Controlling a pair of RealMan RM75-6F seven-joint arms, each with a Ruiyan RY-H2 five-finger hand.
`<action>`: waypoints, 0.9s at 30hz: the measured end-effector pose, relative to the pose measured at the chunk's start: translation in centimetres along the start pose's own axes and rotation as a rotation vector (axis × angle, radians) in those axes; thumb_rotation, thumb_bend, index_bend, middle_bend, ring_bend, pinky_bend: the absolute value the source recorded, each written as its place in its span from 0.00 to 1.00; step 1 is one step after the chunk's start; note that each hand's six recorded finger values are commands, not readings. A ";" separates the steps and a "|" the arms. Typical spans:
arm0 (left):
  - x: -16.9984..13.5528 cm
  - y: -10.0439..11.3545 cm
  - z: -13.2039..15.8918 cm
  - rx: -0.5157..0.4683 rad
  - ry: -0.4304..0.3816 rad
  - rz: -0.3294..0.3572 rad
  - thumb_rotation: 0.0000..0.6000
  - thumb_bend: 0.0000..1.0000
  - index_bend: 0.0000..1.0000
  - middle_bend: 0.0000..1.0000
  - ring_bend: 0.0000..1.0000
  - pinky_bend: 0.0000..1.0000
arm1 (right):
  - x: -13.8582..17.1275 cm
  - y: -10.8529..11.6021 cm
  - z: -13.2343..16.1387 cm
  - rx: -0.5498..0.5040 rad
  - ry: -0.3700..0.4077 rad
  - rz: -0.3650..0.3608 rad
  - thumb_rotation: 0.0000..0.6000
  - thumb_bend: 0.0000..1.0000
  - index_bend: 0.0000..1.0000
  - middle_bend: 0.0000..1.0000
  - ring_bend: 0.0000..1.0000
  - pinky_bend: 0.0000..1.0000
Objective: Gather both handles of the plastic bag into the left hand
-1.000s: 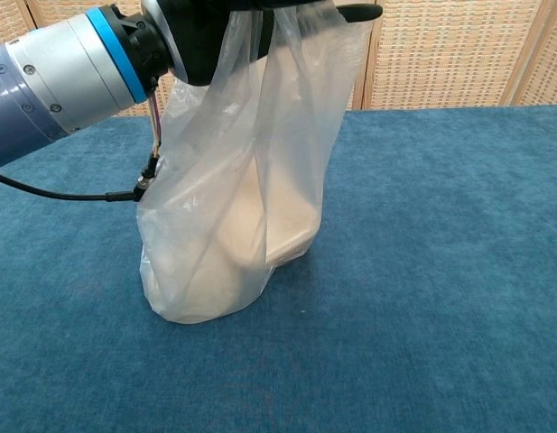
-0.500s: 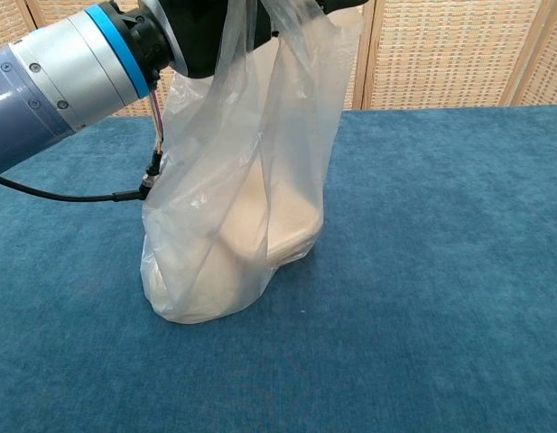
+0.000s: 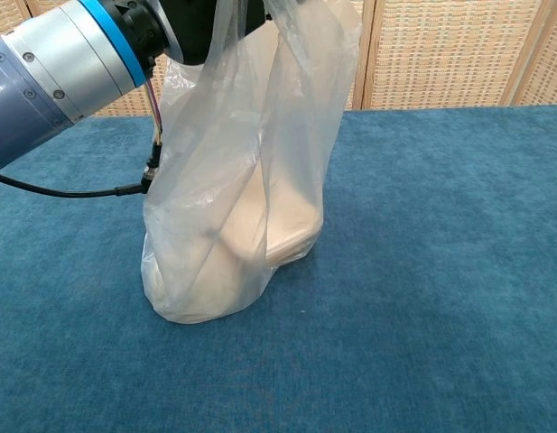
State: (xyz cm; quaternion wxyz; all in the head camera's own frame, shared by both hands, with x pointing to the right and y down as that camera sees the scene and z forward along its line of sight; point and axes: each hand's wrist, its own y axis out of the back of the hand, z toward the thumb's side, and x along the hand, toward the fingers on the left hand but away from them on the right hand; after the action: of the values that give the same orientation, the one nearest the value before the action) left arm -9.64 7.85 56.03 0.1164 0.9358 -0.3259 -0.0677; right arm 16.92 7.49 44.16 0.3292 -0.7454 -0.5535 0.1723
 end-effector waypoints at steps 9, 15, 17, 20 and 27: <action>0.2 0.3 1.3 -0.007 -0.028 0.019 0.95 0.09 0.04 0.00 0.07 0.08 | 1.6 5.1 -3.6 0.032 -0.072 -0.072 1.00 0.00 0.00 0.00 0.00 0.00; -0.1 0.9 2.1 0.001 -0.044 0.043 0.96 0.09 0.04 0.00 0.07 0.09 | 3.0 6.8 -8.3 0.101 -0.135 -0.070 1.00 0.00 0.00 0.00 0.00 0.00; -0.2 1.1 2.3 0.000 -0.054 0.055 0.95 0.09 0.05 0.00 0.07 0.09 | 3.5 7.2 -10.1 0.139 -0.154 -0.063 1.00 0.00 0.00 0.00 0.00 0.00; -0.4 1.3 2.7 -0.007 -0.072 0.073 0.95 0.09 0.05 0.00 0.07 0.09 | 4.7 7.7 -13.4 0.216 -0.197 -0.038 1.00 0.00 0.00 0.00 0.00 0.00; -0.3 1.3 4.0 -0.032 -0.126 0.100 0.95 0.09 0.08 0.06 0.12 0.14 | 12.1 6.0 -20.5 0.352 -0.342 0.140 1.00 0.00 0.00 0.00 0.00 0.00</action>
State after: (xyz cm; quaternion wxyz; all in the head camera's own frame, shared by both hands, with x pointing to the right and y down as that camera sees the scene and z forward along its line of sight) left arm -11.48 6.33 52.49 0.1139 0.9103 -0.3776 -0.1259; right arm 37.85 11.69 56.20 0.3426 -0.6733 -0.5095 0.4119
